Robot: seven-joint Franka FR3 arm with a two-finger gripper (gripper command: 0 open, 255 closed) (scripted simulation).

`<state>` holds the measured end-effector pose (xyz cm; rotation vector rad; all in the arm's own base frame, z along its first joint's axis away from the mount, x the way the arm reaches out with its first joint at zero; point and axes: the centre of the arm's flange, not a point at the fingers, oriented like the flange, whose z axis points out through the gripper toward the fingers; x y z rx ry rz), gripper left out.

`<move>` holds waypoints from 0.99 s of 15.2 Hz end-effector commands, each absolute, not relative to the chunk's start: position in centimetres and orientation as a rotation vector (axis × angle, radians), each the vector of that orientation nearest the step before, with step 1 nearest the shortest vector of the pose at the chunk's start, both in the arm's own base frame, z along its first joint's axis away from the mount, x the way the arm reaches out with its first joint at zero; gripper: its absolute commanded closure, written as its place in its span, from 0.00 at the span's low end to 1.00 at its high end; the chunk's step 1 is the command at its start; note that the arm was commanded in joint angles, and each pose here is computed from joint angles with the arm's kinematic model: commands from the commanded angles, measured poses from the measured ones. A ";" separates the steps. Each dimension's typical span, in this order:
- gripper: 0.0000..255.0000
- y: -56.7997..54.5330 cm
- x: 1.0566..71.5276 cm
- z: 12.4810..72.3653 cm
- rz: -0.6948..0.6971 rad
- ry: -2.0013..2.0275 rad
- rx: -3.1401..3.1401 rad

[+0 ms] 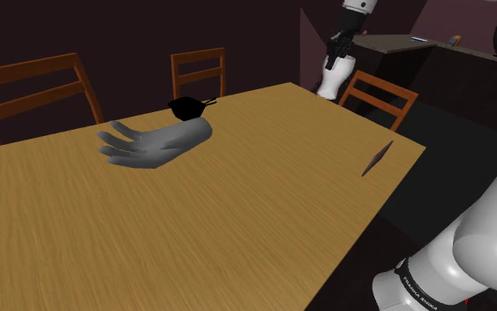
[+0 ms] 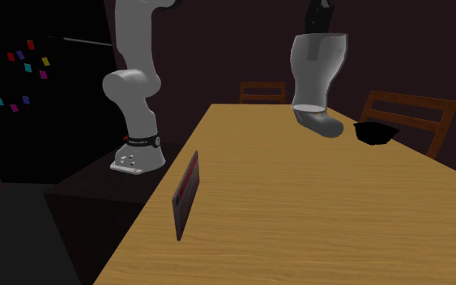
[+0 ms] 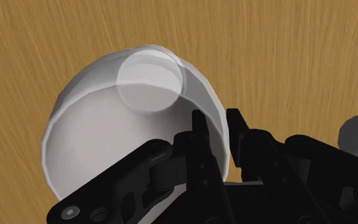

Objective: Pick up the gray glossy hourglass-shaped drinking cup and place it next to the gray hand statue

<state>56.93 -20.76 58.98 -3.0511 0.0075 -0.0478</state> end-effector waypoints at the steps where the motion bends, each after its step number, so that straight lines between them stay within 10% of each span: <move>1: 1.00 -18.1 57.8 59.2 -0.049 0.010 -3.051; 15: 1.00 -0.8 64.3 59.3 -0.049 0.010 -3.051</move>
